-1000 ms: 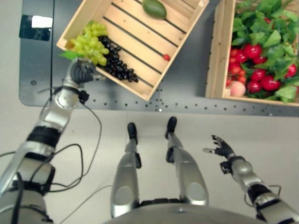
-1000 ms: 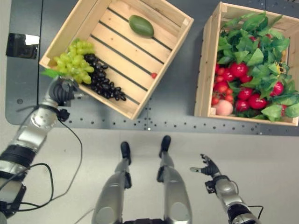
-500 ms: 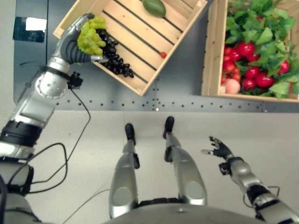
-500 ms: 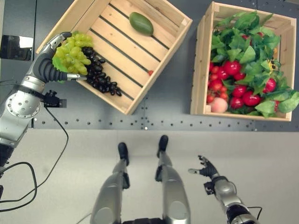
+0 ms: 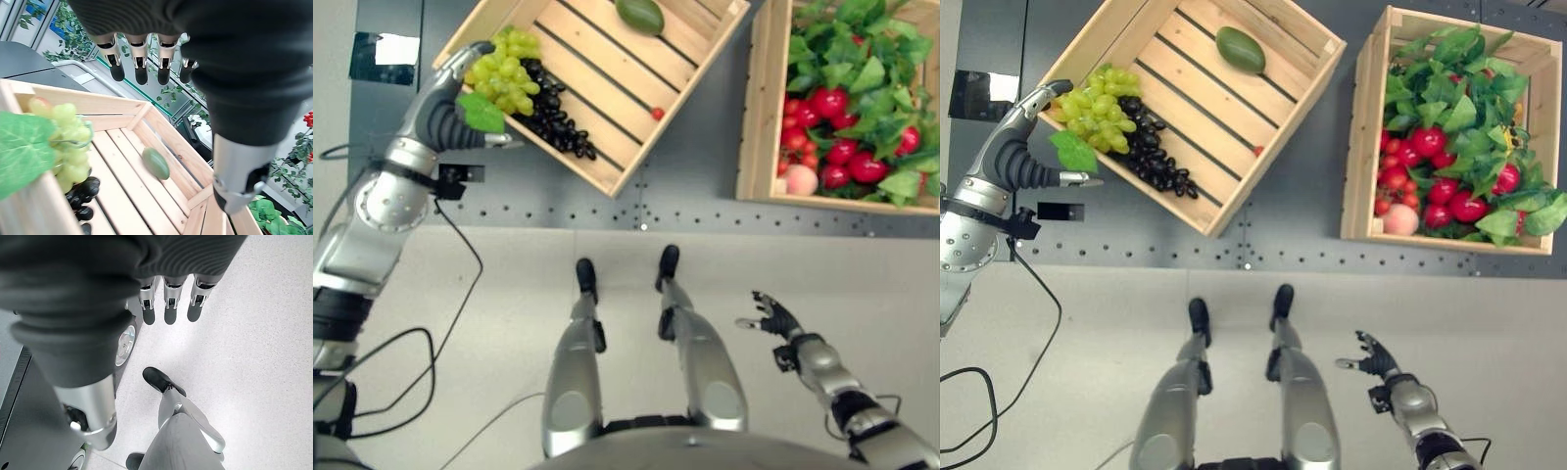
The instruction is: Pick up the fruits from the basket on one side to the basket on the other side
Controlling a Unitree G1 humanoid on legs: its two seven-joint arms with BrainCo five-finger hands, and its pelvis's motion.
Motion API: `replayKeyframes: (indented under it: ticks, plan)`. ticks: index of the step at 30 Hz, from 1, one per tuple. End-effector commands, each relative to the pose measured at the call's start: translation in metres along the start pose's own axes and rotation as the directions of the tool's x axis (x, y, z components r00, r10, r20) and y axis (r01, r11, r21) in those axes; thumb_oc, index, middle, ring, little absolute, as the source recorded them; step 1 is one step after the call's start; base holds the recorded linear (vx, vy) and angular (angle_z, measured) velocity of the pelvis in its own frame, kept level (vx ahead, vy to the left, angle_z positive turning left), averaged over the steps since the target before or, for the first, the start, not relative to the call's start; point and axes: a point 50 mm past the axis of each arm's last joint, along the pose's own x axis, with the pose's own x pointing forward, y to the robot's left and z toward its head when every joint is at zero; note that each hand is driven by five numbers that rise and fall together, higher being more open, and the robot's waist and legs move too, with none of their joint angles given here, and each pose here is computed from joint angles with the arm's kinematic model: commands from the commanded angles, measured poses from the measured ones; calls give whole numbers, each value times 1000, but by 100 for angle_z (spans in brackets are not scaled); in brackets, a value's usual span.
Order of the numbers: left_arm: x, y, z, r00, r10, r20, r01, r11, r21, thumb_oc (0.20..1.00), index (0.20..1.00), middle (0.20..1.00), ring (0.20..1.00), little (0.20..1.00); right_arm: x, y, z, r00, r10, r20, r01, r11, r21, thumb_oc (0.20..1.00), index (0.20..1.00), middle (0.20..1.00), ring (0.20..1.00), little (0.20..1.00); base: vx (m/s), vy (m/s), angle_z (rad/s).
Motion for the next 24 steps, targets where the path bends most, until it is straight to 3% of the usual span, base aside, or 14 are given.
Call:
replayKeyframes:
  ticks: [1, 6, 14, 17, 21, 24]
  plan:
    - [16, 19, 18, 993, 55, 104, -63, 995, 78, 1000, 1000, 1000, 1000, 1000, -8, -8, -11, 999, 3, -33, -5, 999, -41, 1000, 1000, 1000, 1000, 1000, 31, 8, 4]
    - [46, 16, 17, 994, 65, 83, -72, 993, 92, 1000, 1000, 1000, 1000, 1000, -5, -6, -5, 1000, 20, -16, -21, 998, -60, 1000, 1000, 1000, 1000, 1000, 38, 1, -1]
    - [100, 24, 26, 998, 50, 44, -61, 950, 306, 1000, 1000, 1000, 1000, 1000, 2, 3, 13, 998, 55, 37, -52, 995, -80, 1000, 1000, 1000, 1000, 1000, 46, -5, -1]
    - [115, 28, 28, 999, 46, 8, -45, 902, 429, 1000, 1000, 1000, 1000, 1000, 5, 6, 17, 997, 63, 47, -59, 995, -80, 1000, 1000, 1000, 1000, 1000, 23, -2, -1]
    - [129, 32, 42, 999, 11, 34, -31, 737, 675, 1000, 1000, 1000, 1000, 1000, 7, 11, 25, 993, 80, 81, -74, 994, -77, 1000, 1000, 1000, 1000, 1000, 0, 0, 0]
    - [130, 31, 51, 997, -39, 67, -24, 663, 748, 1000, 1000, 1000, 1000, 1000, 6, 12, 28, 991, 93, 101, -85, 993, -77, 1000, 1000, 1000, 1000, 1000, 0, 0, 0]
